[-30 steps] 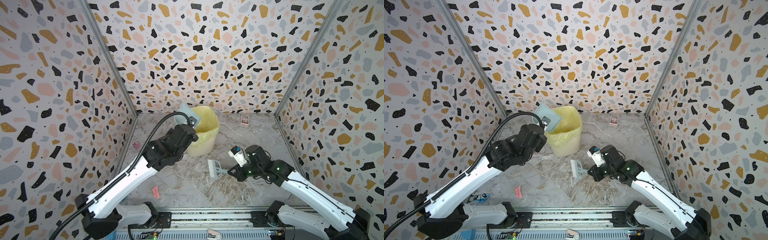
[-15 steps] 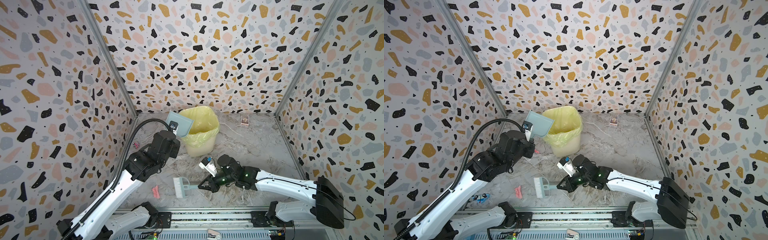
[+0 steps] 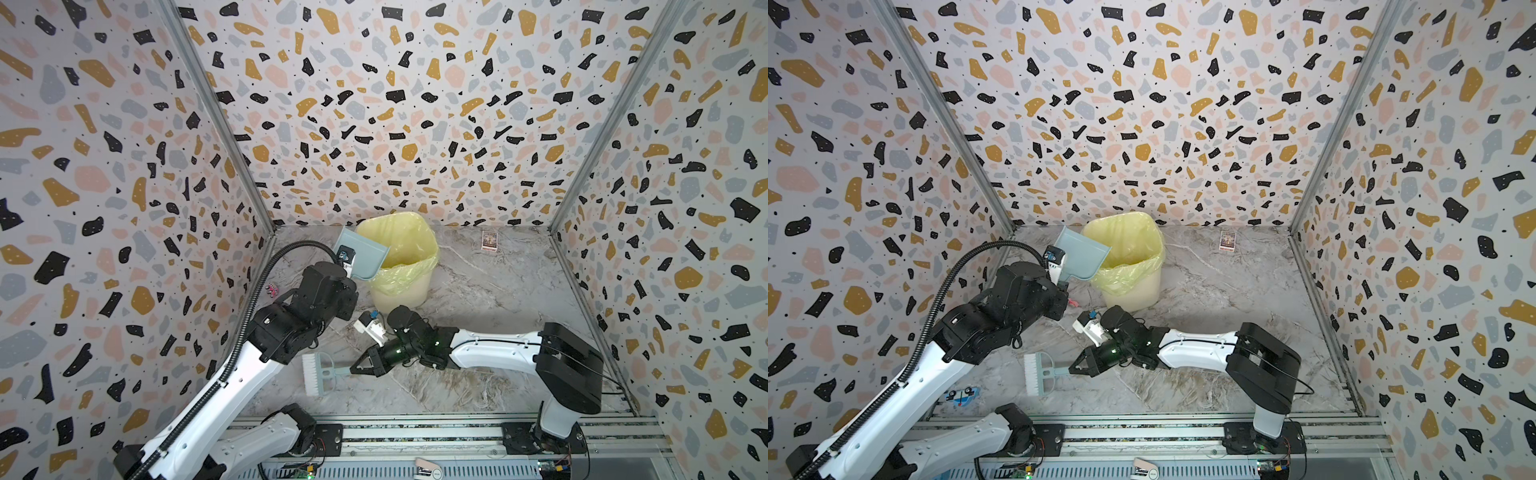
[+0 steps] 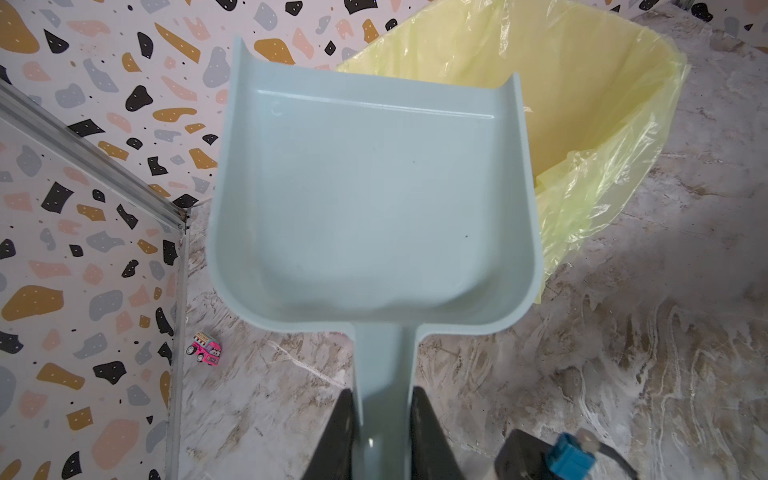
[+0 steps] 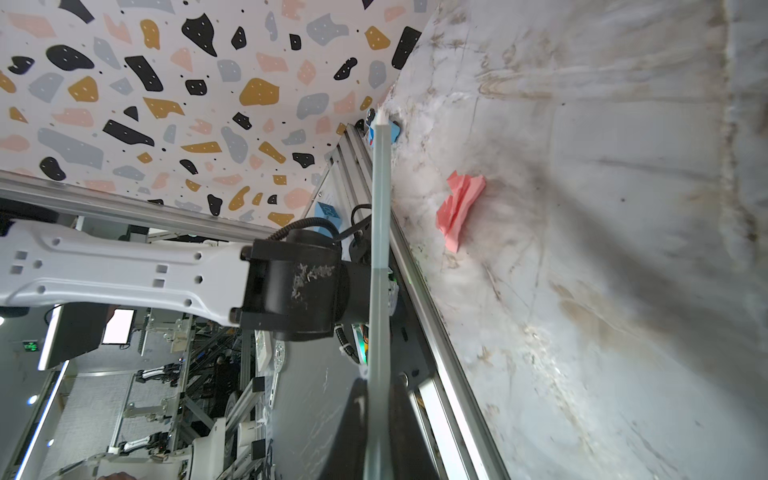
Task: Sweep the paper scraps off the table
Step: 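Lower the empty dustpan toward the pink scrap while the right brings the brush over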
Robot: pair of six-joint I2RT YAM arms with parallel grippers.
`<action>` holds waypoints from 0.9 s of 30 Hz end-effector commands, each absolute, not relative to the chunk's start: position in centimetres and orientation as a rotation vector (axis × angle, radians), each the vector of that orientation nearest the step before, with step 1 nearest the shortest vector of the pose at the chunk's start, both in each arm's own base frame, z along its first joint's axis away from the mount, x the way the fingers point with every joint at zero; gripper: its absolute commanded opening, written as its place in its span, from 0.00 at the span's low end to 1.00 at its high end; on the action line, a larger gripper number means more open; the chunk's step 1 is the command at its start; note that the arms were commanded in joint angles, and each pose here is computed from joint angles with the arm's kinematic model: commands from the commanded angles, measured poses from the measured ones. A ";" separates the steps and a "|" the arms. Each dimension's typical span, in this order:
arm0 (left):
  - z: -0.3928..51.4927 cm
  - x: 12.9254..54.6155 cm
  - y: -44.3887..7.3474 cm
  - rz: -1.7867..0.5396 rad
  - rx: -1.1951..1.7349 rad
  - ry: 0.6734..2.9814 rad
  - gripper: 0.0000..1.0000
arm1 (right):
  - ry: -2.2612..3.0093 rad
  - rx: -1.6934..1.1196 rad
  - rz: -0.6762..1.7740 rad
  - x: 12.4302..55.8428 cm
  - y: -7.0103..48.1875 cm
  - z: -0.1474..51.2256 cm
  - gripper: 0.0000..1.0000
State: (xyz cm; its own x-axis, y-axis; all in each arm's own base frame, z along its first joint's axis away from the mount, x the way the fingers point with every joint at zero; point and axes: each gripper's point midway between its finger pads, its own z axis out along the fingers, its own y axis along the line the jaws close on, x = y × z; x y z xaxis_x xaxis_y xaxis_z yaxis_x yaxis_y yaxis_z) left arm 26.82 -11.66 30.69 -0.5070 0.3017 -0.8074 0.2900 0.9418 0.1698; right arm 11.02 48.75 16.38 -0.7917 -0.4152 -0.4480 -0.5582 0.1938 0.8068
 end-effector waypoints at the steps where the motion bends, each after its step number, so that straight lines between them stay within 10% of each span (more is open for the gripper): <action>1: 30.8 26.3 -11.2 0.007 0.428 2.120 0.00 | 2.278 -0.976 1.739 11.0 50.8 18.1 0.00; 27: 30.2 25.4 -10.3 -0.004 0.392 2.129 0.00 | 2.649 -0.845 1.338 13.9 48.5 9.9 0.00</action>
State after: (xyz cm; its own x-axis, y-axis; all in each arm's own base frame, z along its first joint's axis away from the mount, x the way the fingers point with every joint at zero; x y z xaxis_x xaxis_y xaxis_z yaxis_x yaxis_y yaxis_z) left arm 25.31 -10.25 29.83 -0.5218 0.2976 -0.7995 0.2846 0.9442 0.1658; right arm 13.07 51.15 9.15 -0.8320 -0.4794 -0.2791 -0.4937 0.4106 0.7666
